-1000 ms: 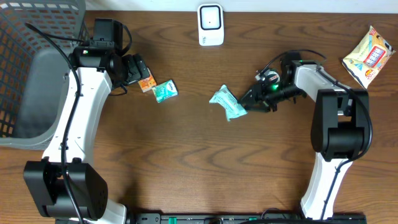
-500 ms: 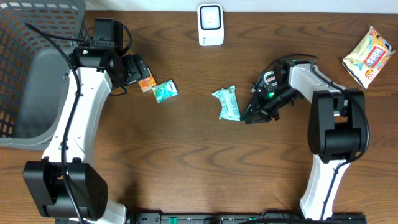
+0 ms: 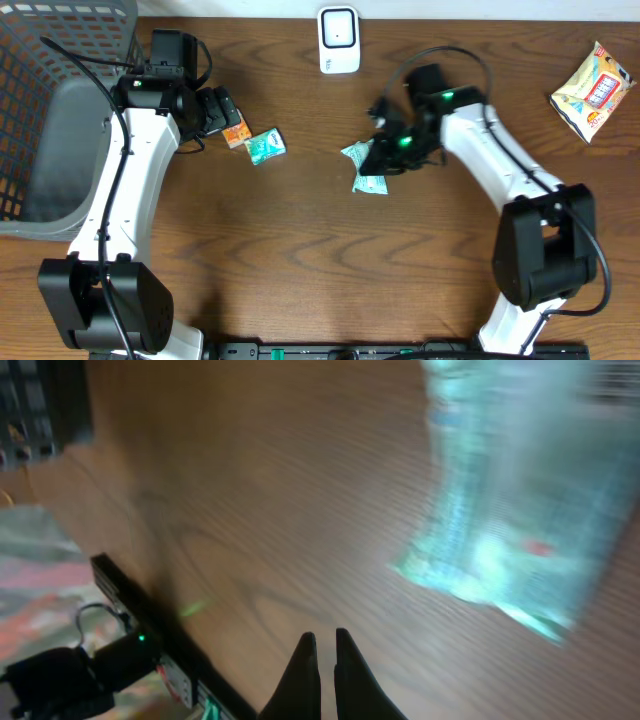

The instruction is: Scan the item barcode

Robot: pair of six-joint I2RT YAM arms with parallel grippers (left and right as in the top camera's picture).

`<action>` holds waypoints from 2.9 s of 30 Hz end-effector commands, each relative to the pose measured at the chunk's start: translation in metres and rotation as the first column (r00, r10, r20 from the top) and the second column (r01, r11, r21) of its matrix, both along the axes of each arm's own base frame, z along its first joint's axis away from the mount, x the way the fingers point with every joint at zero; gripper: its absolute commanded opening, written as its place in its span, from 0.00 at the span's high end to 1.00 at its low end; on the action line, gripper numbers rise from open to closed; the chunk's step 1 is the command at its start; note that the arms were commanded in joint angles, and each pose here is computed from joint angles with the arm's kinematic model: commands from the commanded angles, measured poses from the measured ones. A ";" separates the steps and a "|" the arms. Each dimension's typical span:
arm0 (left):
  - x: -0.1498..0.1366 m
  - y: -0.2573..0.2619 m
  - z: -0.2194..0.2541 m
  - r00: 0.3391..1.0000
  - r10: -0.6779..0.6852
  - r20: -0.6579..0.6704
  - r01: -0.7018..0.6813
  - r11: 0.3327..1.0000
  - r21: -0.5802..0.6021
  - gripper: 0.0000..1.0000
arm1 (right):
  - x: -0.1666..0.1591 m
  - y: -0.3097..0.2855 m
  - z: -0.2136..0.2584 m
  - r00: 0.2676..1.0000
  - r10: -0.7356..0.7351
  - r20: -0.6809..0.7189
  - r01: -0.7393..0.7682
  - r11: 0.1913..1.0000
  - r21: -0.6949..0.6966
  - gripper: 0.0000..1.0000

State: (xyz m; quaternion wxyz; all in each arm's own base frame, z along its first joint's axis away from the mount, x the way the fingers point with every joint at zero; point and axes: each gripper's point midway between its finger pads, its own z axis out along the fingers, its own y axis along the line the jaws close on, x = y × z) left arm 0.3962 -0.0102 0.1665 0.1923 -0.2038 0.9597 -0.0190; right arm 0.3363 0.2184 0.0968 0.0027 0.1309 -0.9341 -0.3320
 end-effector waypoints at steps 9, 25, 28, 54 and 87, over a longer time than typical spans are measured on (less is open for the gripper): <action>0.001 0.004 0.000 1.000 0.003 -0.002 -0.003 1.000 0.014 0.00 | -0.001 0.062 -0.015 0.983 0.033 0.179 0.002 0.982 -0.191 0.89; 0.001 0.004 0.000 1.000 0.002 -0.002 -0.002 1.000 0.015 0.00 | 0.001 0.069 -0.021 0.954 0.083 0.288 0.012 0.950 -0.313 0.99; 0.001 0.004 0.000 1.000 0.003 -0.002 -0.003 1.000 0.014 0.00 | 0.003 0.068 -0.020 0.953 0.080 0.292 0.015 0.951 -0.310 0.99; 0.001 0.004 0.000 1.000 0.003 -0.002 -0.003 1.000 0.014 0.00 | 0.012 -0.051 -0.066 0.966 -0.058 0.250 0.227 0.652 -0.724 0.99; 0.001 0.004 0.000 1.000 0.002 -0.002 -0.002 1.000 0.015 0.00 | 0.007 -0.064 -0.044 0.980 -0.135 0.149 0.198 0.773 -0.603 0.98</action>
